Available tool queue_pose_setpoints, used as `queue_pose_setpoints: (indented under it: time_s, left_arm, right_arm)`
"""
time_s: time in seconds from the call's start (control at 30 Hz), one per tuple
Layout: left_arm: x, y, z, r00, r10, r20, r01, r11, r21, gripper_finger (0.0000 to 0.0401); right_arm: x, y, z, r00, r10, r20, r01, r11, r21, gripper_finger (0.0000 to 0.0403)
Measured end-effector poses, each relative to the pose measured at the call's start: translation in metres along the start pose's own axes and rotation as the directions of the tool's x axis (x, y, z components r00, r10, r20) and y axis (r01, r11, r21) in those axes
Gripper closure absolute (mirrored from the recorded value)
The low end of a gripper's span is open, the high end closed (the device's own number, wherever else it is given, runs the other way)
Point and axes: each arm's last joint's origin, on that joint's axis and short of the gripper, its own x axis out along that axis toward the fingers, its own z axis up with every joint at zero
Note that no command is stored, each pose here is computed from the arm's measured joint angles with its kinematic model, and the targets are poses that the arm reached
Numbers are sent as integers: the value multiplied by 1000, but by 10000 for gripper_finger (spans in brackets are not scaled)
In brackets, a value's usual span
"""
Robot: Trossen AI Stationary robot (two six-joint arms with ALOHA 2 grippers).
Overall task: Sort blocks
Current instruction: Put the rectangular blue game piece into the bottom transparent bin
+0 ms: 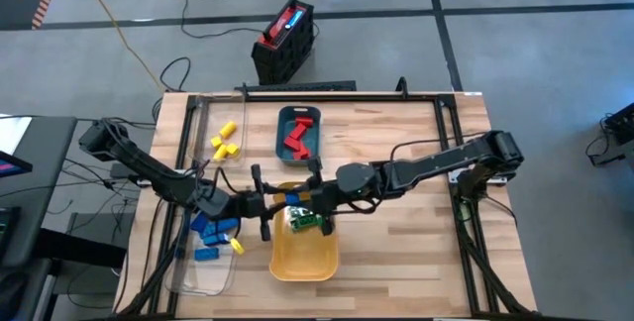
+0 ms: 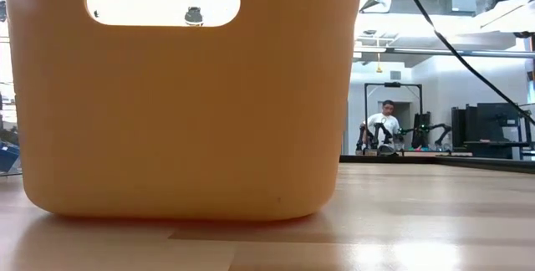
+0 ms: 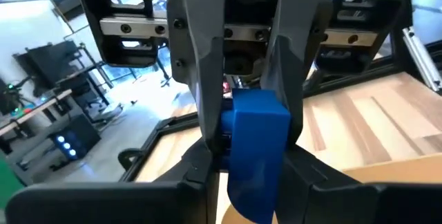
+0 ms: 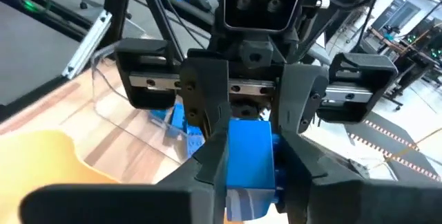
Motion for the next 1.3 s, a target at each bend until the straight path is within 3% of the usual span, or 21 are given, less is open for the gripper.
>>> queue_pose_setpoints:
  time_s: [0.1, 0.2, 0.37, 0.47, 0.63, 0.73, 0.9, 1.1, 1.2, 1.3]
  left_arm:
    - [-2, -2, -1, 1000, -2, -26, 2, 1000, -7, 319]
    - [-13, -2, -2, 991, -4, -135, 6, 1000, 11, 319]
    - [-42, 18, 22, 937, -117, -328, 62, 983, -174, 319]
    - [-61, 26, 25, 824, -282, -491, 121, 935, -334, 319]
    - [-87, 28, 18, 531, -489, -692, 72, 840, -538, 319]
    - [-98, 19, 10, 363, -535, -763, 0, 819, -574, 319]
    - [-110, 0, -5, 179, -515, -838, -134, 831, -539, 315]
    - [-115, -17, -39, 66, -392, -918, -204, 895, -397, 300]
    - [-115, -21, -48, 40, -353, -935, -210, 912, -353, 283]
    - [-114, -22, -49, 45, -346, -937, -187, 919, -348, 258]
  right_arm:
    - [-6, -1, 2, 999, -31, -28, 30, 1000, -6, 284]
    - [-28, -7, 15, 994, -96, -59, 95, 995, -14, 248]
    - [-65, -17, 19, 980, -82, -183, 94, 994, 59, 191]
    - [-73, -18, 8, 956, -54, -288, 102, 982, 157, 172]
    - [-68, -2, -25, 922, -43, -385, 122, 976, 183, 168]
    - [-63, 4, -39, 915, -52, -400, 131, 976, 173, 170]
    - [-62, 0, -40, 922, -97, -376, 163, 975, 148, 170]
    - [-60, -3, -33, 944, -125, -307, 166, 980, 112, 170]
    - [-59, -4, -31, 949, -133, -287, 170, 980, 107, 170]
    - [-59, -5, -31, 949, -138, -283, 175, 978, 110, 170]
